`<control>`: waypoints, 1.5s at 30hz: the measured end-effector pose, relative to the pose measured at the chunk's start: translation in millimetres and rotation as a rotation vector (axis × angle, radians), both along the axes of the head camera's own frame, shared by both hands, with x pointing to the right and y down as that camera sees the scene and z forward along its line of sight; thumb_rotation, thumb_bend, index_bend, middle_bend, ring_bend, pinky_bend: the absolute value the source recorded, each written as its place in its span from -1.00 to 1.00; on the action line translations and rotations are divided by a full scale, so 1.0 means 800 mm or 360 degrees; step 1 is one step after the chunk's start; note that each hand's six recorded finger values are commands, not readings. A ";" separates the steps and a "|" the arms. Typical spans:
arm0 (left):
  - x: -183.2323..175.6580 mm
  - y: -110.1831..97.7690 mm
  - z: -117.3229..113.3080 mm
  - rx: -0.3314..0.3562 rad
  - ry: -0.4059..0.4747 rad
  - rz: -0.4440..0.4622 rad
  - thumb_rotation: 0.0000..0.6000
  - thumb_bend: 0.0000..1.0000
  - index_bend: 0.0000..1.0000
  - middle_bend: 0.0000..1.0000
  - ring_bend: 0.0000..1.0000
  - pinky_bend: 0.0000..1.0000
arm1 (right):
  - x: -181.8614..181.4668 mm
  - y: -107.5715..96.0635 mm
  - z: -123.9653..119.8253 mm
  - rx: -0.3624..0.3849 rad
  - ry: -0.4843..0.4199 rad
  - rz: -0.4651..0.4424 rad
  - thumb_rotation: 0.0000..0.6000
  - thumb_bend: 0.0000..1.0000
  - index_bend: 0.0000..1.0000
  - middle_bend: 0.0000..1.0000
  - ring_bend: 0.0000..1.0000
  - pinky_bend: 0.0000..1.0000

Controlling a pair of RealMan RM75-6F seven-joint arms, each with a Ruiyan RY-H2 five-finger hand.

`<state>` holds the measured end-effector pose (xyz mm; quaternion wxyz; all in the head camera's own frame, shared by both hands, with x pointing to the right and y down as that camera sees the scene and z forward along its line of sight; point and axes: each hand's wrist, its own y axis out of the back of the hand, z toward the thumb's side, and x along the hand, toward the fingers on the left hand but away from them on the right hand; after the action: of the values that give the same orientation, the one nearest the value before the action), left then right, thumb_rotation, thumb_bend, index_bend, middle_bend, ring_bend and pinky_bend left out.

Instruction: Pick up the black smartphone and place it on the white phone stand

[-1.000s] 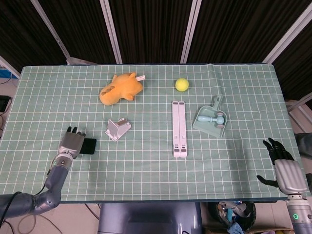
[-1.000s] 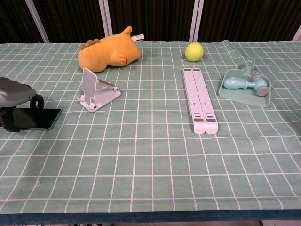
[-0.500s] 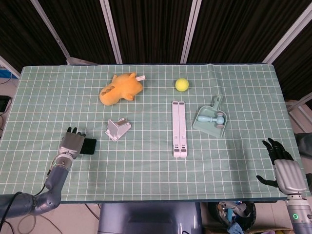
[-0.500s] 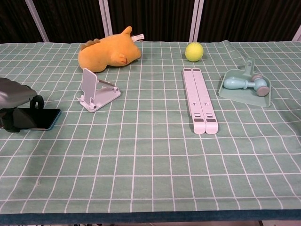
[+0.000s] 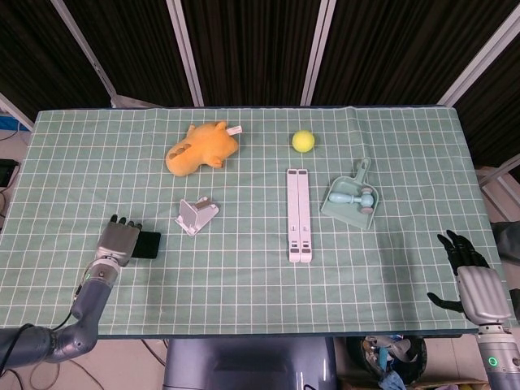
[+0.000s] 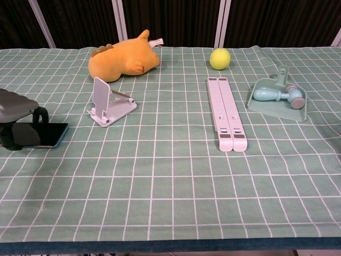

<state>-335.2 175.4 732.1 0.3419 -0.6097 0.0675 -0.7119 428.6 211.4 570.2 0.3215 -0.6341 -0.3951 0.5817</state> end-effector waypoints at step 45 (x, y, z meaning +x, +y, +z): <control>0.081 -0.036 -0.098 0.0521 0.1216 -0.1645 1.00 -0.32 0.01 0.15 -0.61 -0.65 | -0.002 0.002 0.001 -0.0036 -0.0057 0.0021 1.00 -0.79 -1.00 -1.00 -1.00 -0.57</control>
<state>-270.5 146.6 654.1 -0.0035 -0.6485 0.5751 -0.4987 426.7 212.8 570.9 0.3033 -0.6454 -0.3985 0.5768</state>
